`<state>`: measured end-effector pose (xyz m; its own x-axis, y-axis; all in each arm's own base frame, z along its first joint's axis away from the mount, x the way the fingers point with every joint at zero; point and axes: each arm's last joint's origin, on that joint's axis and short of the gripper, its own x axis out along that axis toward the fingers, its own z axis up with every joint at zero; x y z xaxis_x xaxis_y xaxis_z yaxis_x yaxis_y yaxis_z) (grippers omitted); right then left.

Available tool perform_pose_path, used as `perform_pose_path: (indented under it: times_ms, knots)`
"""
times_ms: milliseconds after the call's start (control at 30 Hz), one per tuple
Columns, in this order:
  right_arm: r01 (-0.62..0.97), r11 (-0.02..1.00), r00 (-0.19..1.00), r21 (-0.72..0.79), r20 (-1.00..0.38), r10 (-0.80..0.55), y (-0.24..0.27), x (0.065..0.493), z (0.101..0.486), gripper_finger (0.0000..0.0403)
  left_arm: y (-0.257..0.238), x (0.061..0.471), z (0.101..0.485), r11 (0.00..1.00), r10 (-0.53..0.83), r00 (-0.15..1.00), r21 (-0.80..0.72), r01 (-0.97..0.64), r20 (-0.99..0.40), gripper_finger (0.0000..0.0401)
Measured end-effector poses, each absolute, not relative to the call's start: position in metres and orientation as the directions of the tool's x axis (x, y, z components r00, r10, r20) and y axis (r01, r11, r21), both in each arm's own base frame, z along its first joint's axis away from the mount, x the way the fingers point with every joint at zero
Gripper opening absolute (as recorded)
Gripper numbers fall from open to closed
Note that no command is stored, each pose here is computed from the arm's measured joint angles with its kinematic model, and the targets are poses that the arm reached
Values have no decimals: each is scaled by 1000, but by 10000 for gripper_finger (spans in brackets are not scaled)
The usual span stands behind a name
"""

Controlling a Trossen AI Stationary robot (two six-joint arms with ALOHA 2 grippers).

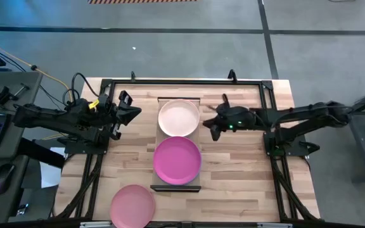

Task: Place and stack plates onto a shelf
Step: Stack the light brown plate on top of the blue plate on the shelf, then stack the light pink on the pink plate on the shelf

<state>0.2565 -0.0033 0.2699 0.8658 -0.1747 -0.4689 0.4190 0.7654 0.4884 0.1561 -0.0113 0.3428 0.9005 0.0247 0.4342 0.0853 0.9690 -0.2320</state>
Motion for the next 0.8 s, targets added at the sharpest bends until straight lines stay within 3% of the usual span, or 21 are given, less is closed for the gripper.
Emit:
perform_pose_path:
  times_ms: [100, 233, 367, 800]
  knots:
    - [333, 787, 938, 519, -270, -218, -7, 252, 256, 9, -11, 156, 343, 969, 25, 900, -232, 85, 434, 0]
    - [347, 773, 938, 530, -196, -287, -15, 250, 229, 3, -11, 156, 343, 968, 47, 900, -241, 65, 433, 0]
    - [313, 789, 945, 529, -92, -313, -18, 255, 228, 2, -10, 156, 343, 966, 83, 899, -256, 34, 431, 0]
    - [353, 809, 935, 470, -163, -314, -19, 268, 211, 0, -9, 156, 343, 965, 88, 898, -259, 29, 430, 0]
